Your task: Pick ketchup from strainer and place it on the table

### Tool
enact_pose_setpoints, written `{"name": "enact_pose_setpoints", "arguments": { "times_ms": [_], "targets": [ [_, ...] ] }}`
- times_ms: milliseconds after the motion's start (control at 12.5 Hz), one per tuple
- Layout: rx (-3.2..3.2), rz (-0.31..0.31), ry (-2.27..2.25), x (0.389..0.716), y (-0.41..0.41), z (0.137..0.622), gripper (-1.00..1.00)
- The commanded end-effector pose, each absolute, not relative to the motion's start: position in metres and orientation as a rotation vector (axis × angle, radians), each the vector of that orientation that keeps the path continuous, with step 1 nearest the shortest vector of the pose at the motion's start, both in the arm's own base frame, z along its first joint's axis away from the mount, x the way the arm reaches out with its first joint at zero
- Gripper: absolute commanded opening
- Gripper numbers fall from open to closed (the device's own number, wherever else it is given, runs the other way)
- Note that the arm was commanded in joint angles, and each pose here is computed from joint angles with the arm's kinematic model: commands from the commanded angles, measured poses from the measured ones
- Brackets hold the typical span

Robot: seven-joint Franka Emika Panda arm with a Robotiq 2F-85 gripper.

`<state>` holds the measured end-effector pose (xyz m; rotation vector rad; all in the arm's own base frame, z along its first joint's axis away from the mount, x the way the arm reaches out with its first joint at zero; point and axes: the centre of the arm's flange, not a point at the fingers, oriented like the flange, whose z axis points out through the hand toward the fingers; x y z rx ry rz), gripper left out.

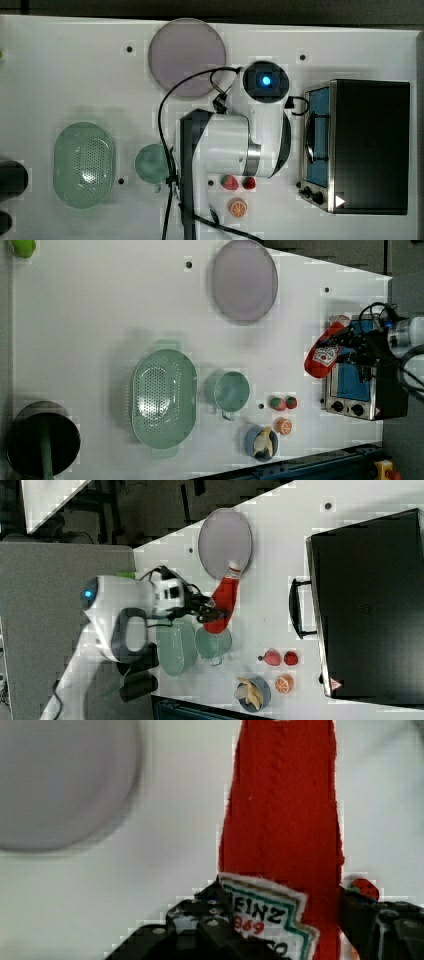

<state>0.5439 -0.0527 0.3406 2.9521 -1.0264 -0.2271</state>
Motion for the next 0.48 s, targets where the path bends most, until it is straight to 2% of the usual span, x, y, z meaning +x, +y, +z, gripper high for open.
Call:
{"name": "enact_pose_setpoints", "arguments": {
  "times_ms": [80, 400, 480],
  "targets": [
    [3.005, -0.182, -0.952, 0.533, -0.039, 0.303, 0.21],
    [3.017, -0.199, -0.936, 0.518, -0.039, 0.241, 0.21],
    [3.014, -0.192, -0.903, 0.518, -0.04, 0.232, 0.27]
  ]
}}
